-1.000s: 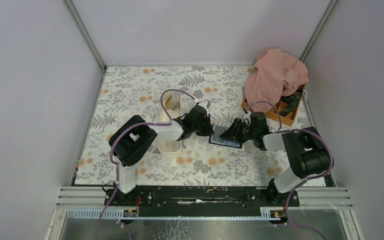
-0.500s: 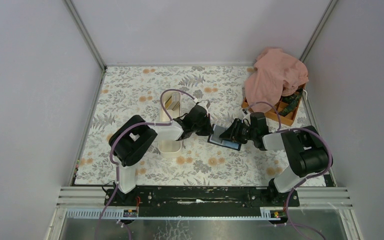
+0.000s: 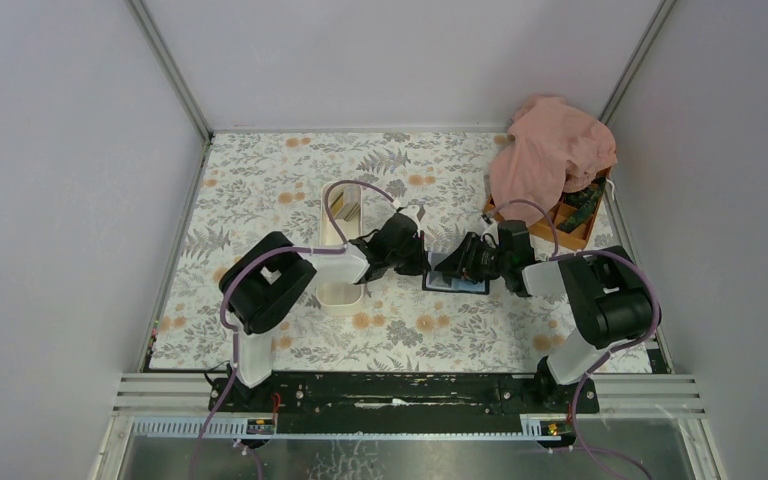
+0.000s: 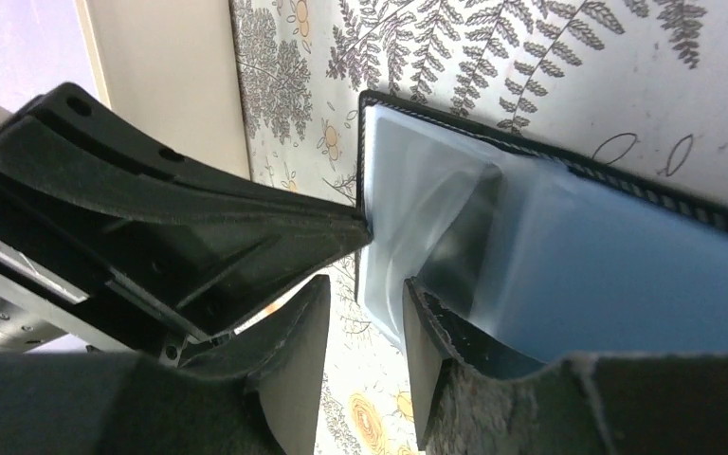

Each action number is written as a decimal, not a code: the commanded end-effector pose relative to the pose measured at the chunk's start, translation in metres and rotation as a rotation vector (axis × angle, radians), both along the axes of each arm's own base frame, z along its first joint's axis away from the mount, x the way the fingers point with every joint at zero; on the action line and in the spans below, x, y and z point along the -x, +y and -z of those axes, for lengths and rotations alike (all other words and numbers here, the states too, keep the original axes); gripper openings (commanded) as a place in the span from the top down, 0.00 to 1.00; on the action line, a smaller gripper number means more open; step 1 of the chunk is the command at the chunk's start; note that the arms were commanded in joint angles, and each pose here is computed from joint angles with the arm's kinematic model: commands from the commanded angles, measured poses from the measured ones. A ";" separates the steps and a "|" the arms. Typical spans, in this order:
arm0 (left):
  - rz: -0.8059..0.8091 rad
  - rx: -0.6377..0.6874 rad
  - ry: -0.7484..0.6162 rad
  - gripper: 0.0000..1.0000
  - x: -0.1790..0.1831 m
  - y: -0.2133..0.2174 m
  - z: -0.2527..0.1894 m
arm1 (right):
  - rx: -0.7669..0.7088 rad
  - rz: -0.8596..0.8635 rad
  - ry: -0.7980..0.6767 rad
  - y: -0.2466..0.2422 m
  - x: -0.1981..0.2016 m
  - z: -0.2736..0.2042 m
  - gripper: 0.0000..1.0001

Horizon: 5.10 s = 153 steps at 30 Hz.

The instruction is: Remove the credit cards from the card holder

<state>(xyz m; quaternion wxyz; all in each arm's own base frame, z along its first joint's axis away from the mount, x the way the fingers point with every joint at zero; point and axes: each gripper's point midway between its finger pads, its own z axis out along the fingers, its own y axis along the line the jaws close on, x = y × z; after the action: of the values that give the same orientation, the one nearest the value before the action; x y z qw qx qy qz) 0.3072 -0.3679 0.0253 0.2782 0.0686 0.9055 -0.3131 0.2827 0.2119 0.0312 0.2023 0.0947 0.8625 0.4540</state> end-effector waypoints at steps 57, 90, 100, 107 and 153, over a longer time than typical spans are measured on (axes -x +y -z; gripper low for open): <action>-0.078 0.185 0.010 0.60 0.010 -0.010 -0.034 | 0.276 0.110 -0.146 -0.056 -0.006 -0.014 0.65; -0.081 0.199 0.031 0.55 0.004 -0.028 -0.024 | 0.264 0.092 -0.090 -0.054 0.006 0.003 0.66; -0.071 0.237 0.047 0.55 0.005 -0.035 -0.027 | 0.259 0.092 -0.072 -0.054 0.012 0.010 0.67; -0.067 0.257 0.044 0.55 0.005 -0.038 -0.032 | 0.253 0.091 -0.066 -0.054 0.013 0.012 0.67; -0.009 0.333 0.013 0.55 0.004 -0.059 -0.068 | 0.193 0.110 -0.127 -0.049 0.013 -0.001 0.44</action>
<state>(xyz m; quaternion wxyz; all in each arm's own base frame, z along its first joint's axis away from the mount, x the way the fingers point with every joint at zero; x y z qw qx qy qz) 0.3027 -0.4126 0.0715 0.2687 0.0009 0.8610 -0.4318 0.2707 0.1618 0.0280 0.2814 0.0974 0.8856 0.3565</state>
